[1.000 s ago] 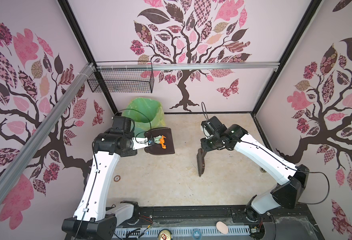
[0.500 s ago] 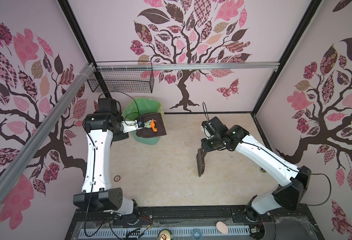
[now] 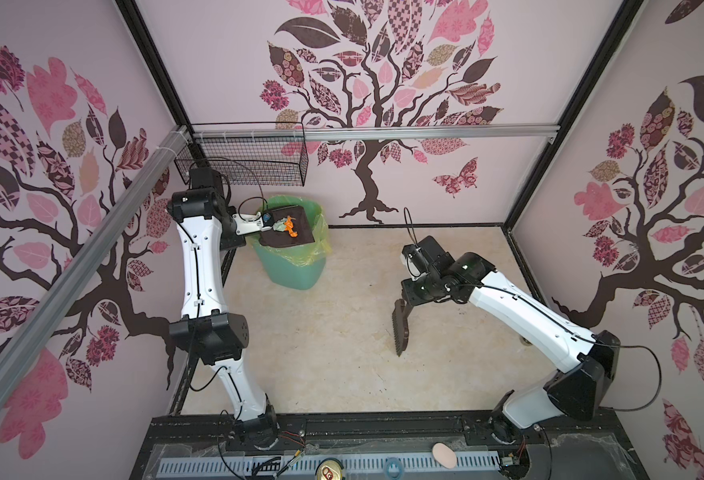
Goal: Sweep away the paper scraps from the table
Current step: 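Lift the loaded dustpan with the left gripper and carry it over the green bin, then tilt the dustpan with the left gripper to dump scraps into the bin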
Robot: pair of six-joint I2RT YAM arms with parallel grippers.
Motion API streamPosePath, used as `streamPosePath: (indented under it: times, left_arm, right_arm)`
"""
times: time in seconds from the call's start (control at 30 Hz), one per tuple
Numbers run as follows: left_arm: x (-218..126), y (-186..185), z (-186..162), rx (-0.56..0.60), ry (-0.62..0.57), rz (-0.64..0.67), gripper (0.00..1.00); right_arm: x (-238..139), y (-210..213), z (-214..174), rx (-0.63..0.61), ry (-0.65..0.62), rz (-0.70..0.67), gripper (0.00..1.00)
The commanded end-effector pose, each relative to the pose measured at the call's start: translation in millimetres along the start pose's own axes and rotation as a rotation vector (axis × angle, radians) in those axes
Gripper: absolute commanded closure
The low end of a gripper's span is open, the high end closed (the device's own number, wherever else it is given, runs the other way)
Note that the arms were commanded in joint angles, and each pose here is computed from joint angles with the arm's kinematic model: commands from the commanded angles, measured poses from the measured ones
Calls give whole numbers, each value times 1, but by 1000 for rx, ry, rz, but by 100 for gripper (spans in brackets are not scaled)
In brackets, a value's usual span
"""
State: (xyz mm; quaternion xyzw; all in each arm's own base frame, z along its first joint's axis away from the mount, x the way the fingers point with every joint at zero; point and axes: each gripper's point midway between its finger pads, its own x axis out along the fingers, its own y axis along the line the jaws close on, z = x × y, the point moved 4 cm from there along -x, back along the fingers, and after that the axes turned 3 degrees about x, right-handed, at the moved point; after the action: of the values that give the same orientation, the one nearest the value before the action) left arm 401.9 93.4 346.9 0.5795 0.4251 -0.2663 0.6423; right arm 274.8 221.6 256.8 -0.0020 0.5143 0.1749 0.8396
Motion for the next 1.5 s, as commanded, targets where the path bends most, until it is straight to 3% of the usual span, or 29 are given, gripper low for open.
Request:
streamPosePath:
  times: [0.0, 0.63, 1.23, 1.37, 1.47]
  left_arm:
    - [-4, 22, -9, 46, 67, 95, 100]
    - [-7, 78, -20, 145, 223, 304, 100]
    - [-22, 109, 11, 429, 420, 550, 100]
    - [-35, 106, 14, 393, 375, 537, 100]
    - [-55, 90, 21, 295, 239, 469, 100]
  right_arm:
    - [-13, 2, 3, 8, -43, 28, 100]
    - [5, 3, -8, 25, -16, 56, 100]
    - [6, 0, -14, 30, -20, 56, 100]
    - [4, -2, -14, 28, -27, 48, 100]
    - [3, -1, -13, 30, -30, 50, 100]
